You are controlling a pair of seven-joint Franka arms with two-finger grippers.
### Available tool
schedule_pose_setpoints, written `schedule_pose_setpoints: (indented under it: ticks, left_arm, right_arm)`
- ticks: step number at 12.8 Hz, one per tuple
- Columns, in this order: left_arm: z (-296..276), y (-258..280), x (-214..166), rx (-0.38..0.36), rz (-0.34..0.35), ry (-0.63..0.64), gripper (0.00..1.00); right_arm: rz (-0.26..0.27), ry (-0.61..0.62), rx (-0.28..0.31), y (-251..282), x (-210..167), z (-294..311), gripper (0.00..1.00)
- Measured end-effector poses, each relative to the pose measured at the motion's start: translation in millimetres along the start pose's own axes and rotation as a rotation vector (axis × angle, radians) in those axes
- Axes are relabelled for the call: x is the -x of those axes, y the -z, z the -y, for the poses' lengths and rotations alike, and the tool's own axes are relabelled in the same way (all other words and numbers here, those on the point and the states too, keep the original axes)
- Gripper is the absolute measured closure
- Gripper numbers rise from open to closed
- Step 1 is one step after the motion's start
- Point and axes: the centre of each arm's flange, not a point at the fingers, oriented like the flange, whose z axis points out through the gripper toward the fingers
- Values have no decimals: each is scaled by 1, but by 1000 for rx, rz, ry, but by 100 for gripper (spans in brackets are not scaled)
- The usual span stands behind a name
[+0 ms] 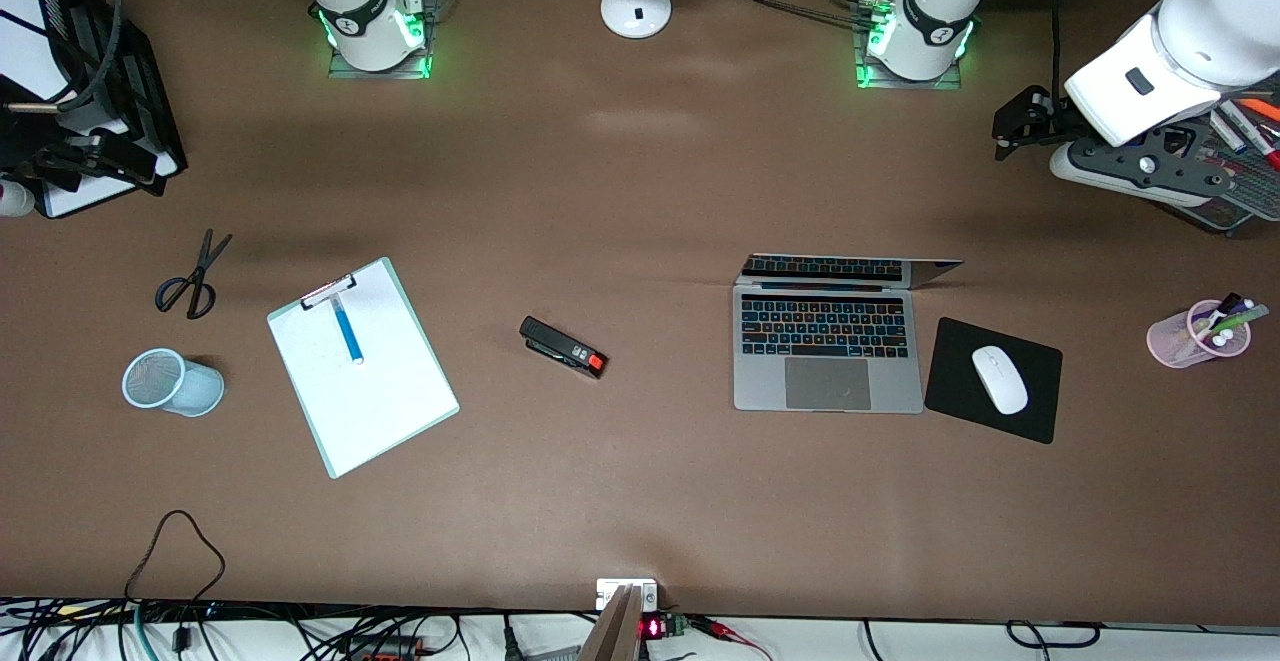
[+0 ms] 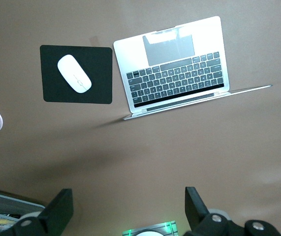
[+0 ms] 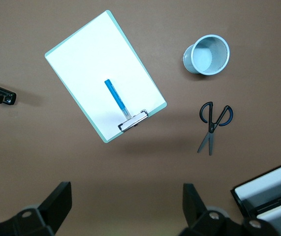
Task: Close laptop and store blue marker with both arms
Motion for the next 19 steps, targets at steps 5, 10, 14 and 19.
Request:
schedule_pose_setpoints:
  ticks: [5,10,14,19]
  left_arm:
    - [0,1,-1,-1,-10,0,0]
    - [-1,0,-2,-1,-11,-3,0]
    - [-34,-28,-3,-7,52,-4,0]
    - [-88,-86,-16,-20,100,9,0]
  right_arm:
    - [0,0,0,0,0,0,0]
    - [10,15,4,-24,-18,3,0]
    - [7,39,12,-73,-52,17,0]
    - [11,81,23,-136,-85,43,0]
